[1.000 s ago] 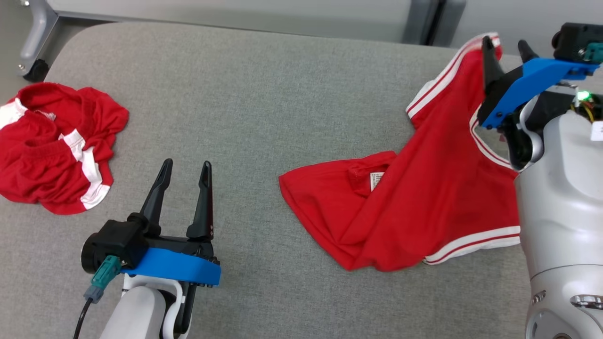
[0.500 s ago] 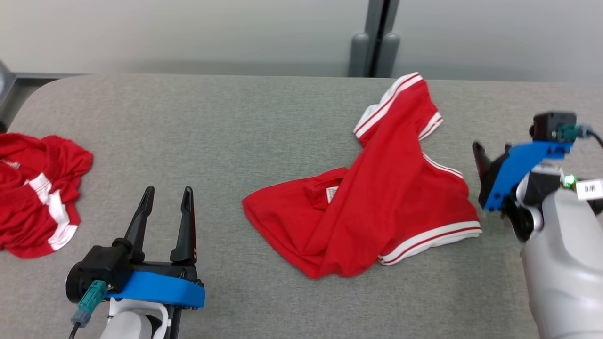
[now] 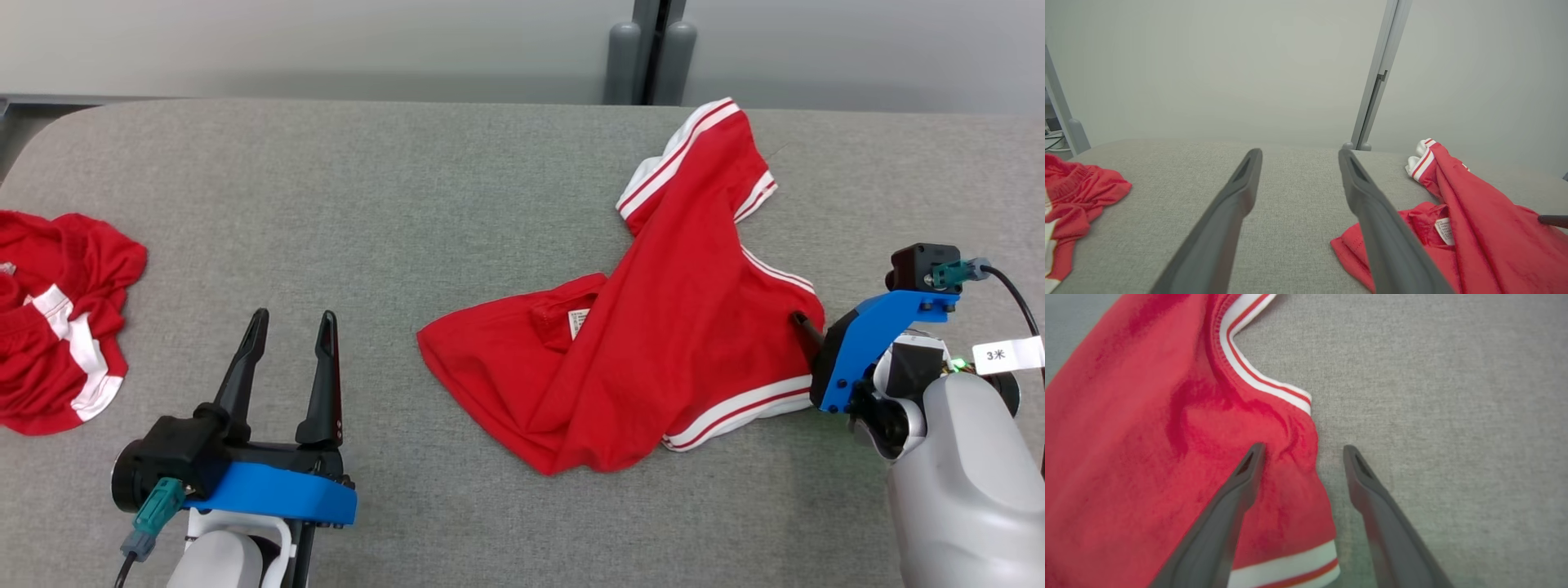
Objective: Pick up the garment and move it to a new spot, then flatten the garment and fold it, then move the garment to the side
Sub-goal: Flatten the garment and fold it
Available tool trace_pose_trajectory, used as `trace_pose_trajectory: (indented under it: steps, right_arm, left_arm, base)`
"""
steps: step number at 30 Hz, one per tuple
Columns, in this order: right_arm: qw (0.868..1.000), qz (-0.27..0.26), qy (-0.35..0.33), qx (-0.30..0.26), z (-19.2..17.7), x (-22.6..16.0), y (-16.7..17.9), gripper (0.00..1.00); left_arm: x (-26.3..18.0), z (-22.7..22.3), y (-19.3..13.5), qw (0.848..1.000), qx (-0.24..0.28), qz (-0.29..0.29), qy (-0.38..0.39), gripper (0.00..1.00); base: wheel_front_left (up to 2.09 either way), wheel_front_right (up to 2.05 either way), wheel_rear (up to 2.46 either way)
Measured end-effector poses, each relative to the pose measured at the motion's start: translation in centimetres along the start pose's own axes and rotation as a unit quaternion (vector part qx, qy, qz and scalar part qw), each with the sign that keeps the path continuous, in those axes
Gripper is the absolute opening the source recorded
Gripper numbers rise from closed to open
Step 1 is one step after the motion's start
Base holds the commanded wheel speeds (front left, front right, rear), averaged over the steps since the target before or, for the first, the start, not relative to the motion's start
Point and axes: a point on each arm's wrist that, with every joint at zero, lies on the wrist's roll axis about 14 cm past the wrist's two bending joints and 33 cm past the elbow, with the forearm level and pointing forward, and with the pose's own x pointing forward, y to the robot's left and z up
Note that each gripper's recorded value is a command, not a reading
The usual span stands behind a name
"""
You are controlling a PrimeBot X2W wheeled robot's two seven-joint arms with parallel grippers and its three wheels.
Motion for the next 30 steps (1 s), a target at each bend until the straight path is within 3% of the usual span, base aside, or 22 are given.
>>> trace_pose_trajectory:
  steps: [7,8,9,13,19,23,30]
  right_arm:
    - [1.000,-0.004,0.030,-0.010,-0.6,1.9,0.6,1.00]
    - [0.999,-0.002,0.034,-0.014,-0.7,2.2,0.8,0.40]
    - [0.999,0.000,0.040,-0.018,-0.9,2.5,1.1,0.00]
    - [0.999,0.015,0.045,-0.027,-1.1,3.1,2.4,0.00]
    - [0.997,0.045,-0.042,-0.050,2.0,1.7,4.7,0.00]
    - [0.986,0.085,-0.129,-0.058,5.5,-1.5,7.0,0.00]
    - [0.966,0.134,-0.215,-0.055,7.5,-9.3,8.9,0.00]
  left_arm:
    - [0.0,-0.4,1.0,1.000,0.001,0.014,0.006,1.00]
    - [-0.1,-0.5,1.2,1.000,0.002,0.018,0.008,1.00]
    - [-0.2,-0.6,1.5,1.000,0.001,0.021,0.010,1.00]
    - [-0.3,-0.8,2.0,0.999,0.001,0.029,0.013,1.00]
    - [-0.5,-0.2,2.3,0.999,0.002,0.035,0.005,1.00]
    - [-0.9,0.0,2.1,0.999,0.002,0.036,0.002,1.00]
    - [-0.8,0.7,0.8,1.000,-0.001,0.017,-0.010,1.00]
  base:
    - [0.00,0.00,0.00]
    - [0.00,0.00,0.00]
    - [0.00,0.00,0.00]
    - [0.00,0.00,0.00]
    - [0.00,0.00,0.00]
    - [0.00,0.00,0.00]
    - [0.00,0.00,0.00]
